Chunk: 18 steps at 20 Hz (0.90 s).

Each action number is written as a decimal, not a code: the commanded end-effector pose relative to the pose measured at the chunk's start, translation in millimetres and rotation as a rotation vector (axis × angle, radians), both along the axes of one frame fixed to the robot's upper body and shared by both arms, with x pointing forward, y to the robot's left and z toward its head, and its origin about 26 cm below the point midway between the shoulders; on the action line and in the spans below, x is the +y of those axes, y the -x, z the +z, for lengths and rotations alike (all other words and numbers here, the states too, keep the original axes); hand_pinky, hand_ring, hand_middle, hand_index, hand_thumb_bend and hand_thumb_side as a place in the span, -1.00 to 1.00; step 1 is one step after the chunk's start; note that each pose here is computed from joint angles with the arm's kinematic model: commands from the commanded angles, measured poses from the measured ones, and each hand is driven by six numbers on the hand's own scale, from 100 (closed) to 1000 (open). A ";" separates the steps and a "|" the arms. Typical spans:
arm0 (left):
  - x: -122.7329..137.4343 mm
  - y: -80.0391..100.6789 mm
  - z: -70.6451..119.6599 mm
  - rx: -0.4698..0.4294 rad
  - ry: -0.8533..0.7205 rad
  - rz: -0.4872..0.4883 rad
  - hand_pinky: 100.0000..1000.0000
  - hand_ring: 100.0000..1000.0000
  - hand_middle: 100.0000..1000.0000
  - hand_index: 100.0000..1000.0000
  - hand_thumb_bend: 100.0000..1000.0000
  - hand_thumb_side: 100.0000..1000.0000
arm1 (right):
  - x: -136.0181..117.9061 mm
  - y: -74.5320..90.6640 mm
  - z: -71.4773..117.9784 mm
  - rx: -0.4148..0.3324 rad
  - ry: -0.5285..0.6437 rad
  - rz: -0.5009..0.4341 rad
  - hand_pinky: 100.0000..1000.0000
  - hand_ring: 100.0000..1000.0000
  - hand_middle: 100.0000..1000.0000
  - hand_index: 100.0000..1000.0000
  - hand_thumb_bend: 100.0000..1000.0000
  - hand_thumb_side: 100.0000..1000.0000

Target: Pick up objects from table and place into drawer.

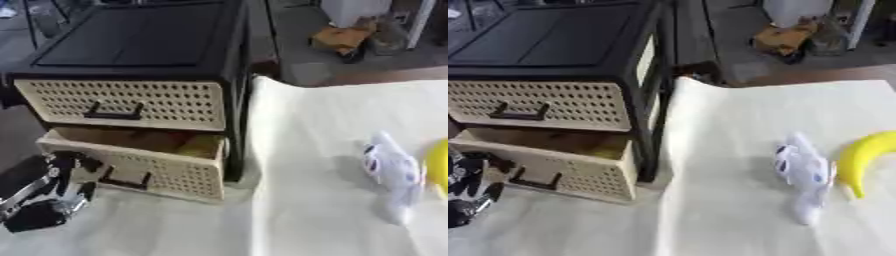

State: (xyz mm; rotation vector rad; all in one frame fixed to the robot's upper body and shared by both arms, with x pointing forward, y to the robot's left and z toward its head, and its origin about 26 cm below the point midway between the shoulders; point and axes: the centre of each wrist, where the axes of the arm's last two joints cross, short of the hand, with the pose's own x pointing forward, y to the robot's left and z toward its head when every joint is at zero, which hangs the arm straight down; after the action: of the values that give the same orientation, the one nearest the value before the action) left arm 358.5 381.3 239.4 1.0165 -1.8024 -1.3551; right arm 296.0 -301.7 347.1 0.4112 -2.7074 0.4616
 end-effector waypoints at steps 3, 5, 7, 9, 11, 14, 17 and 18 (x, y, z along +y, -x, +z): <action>16.6 3.7 21.6 -0.041 -0.024 0.047 -0.70 -0.47 0.77 1.00 -1.00 0.60 | 0.9 5.7 9.1 -0.039 0.021 0.000 0.48 0.74 0.07 0.32 -0.28 0.82; 16.7 3.9 21.2 -0.037 -0.023 0.042 -0.69 -0.47 0.73 1.00 -1.00 0.62 | 0.6 5.7 8.6 -0.037 0.021 -0.001 0.48 0.74 0.07 0.32 -0.29 0.81; 14.5 5.0 20.4 -0.029 -0.023 0.025 -0.70 -0.48 0.65 1.00 -1.00 0.64 | -0.2 5.6 7.7 -0.033 0.019 -0.005 0.48 0.74 0.07 0.32 -0.29 0.81; 9.0 7.7 19.1 -0.009 -0.028 -0.008 -0.72 -0.50 0.52 1.00 -1.00 0.68 | -1.7 5.6 6.1 -0.027 0.015 -0.013 0.48 0.74 0.07 0.32 -0.29 0.81; -0.5 13.8 19.2 0.013 -0.034 -0.062 -0.74 -0.52 0.38 1.00 -1.00 0.70 | -3.6 5.7 4.5 -0.023 0.010 -0.021 0.48 0.74 0.07 0.32 -0.30 0.82; -18.8 28.6 26.0 -0.006 -0.014 -0.157 -0.71 -0.52 0.13 0.81 -1.00 0.63 | -6.1 6.0 2.4 -0.019 0.000 -0.030 0.48 0.73 0.07 0.32 -0.31 0.82; -35.0 47.1 35.8 -0.097 0.019 -0.241 -0.70 -0.51 -0.01 0.65 -1.00 0.53 | -7.1 6.0 1.3 -0.018 -0.010 -0.033 0.48 0.73 0.07 0.32 -0.33 0.83; -39.8 52.9 37.5 -0.131 0.031 -0.265 -0.71 -0.51 -0.04 0.61 -1.00 0.50 | -7.4 6.0 1.0 -0.018 -0.013 -0.033 0.48 0.73 0.07 0.32 -0.33 0.84</action>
State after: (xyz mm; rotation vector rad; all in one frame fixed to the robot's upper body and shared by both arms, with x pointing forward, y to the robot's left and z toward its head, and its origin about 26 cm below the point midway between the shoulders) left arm 315.4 345.4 259.9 0.8551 -2.0360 -1.4360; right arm 296.4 -306.8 338.9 0.3905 -2.7024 0.4180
